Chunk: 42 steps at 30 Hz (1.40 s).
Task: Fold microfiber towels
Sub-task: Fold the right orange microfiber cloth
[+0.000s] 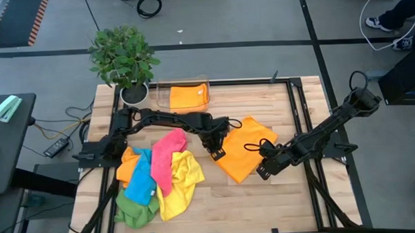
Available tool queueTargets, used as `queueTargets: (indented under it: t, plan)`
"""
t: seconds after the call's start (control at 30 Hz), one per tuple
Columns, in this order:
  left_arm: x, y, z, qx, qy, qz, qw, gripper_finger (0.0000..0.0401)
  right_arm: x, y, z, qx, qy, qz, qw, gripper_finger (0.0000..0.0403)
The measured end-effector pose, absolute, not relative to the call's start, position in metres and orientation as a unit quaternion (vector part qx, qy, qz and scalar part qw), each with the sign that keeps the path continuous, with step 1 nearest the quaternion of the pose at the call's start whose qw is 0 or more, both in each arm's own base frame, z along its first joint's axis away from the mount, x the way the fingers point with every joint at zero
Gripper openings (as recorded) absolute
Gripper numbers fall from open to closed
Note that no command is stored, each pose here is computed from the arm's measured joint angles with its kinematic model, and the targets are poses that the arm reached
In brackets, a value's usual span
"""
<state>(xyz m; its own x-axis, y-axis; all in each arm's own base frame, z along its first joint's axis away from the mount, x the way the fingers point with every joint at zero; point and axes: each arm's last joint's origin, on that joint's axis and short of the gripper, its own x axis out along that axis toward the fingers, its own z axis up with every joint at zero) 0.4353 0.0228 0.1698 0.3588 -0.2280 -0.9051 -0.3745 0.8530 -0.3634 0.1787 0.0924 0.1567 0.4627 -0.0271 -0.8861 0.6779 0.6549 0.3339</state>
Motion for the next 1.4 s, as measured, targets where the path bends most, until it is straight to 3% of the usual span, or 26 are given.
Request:
queueTargets:
  t: [0.37, 0.63, 0.83, 1.2, 1.4]
  plan:
    - [0.434, 0.020, 0.150, -0.251, 0.602, 0.047, 0.757, 0.0015, 0.183, 0.094, 0.156, 0.350, 0.446, -0.226, 0.792, 0.0002]
    - [0.434, 0.023, 0.141, -0.234, 0.608, 0.072, 0.756, 0.0007, 0.217, 0.096, 0.144, 0.358, 0.395, -0.179, 0.827, 0.0002]
    - [0.434, 0.023, 0.140, -0.233, 0.608, 0.073, 0.755, 0.0006, 0.236, 0.102, 0.126, 0.375, 0.404, -0.130, 0.824, 0.0002]
    - [0.428, 0.021, 0.137, -0.234, 0.639, 0.074, 0.729, 0.0005, 0.249, 0.110, 0.106, 0.363, 0.435, -0.133, 0.813, 0.0002]
    - [0.429, 0.001, 0.135, -0.282, 0.646, 0.000, 0.710, 0.0019, 0.239, 0.116, 0.117, 0.364, 0.480, -0.069, 0.796, 0.0002]
